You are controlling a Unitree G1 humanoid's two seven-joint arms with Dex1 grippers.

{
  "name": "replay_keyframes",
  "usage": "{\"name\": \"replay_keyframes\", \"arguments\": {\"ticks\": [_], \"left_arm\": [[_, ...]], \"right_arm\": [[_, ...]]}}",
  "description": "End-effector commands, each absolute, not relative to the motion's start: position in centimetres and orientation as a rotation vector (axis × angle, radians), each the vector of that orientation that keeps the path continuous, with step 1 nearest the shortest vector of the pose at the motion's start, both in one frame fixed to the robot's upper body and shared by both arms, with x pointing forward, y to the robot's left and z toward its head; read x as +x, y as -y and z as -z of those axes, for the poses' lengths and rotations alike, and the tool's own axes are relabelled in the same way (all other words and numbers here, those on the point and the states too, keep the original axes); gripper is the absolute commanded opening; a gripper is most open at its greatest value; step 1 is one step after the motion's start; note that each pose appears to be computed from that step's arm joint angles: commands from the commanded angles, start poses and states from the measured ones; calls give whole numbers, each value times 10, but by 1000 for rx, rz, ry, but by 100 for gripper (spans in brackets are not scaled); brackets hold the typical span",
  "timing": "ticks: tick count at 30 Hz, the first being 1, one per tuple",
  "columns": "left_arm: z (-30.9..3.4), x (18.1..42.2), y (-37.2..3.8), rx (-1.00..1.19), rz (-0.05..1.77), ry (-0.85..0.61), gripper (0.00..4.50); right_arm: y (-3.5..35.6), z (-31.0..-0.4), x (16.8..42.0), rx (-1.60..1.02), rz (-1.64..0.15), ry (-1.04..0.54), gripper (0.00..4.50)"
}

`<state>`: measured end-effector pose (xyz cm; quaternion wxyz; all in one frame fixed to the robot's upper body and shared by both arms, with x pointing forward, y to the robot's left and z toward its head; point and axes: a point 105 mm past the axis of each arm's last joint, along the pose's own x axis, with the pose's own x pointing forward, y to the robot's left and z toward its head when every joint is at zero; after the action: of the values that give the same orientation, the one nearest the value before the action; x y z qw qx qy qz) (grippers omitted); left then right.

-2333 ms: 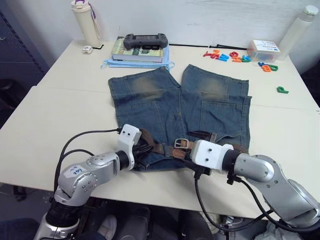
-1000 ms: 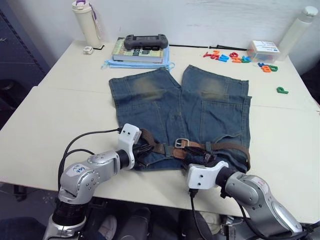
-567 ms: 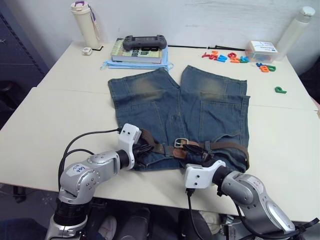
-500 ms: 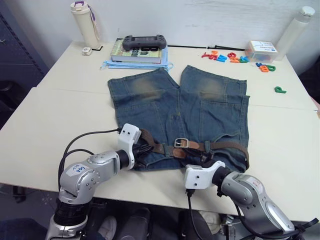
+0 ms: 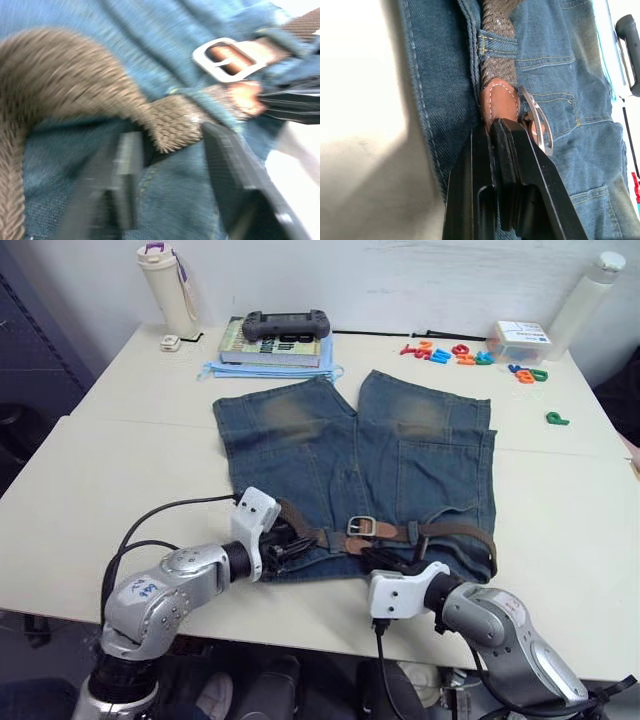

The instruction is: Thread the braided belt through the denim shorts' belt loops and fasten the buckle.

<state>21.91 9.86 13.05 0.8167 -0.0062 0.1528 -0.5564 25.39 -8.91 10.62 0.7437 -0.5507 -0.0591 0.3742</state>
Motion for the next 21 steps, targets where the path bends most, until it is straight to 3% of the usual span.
{"name": "replay_keyframes", "arguments": {"ticks": [1,4,14,21], "left_arm": [[-99,228,-97,40,1132,-378,268],[-88,243,-100,62,1082,-364,268],[-36,222,-126,200,1148,-561,268],[-28,225,-129,184,1152,-565,268]], "right_arm": [[87,-125,250,-1212,-798,199,0],[89,-129,247,-1213,-788,196,0],[107,-151,238,-1223,-721,187,0],[131,-173,232,-1281,-644,168,0]]}}
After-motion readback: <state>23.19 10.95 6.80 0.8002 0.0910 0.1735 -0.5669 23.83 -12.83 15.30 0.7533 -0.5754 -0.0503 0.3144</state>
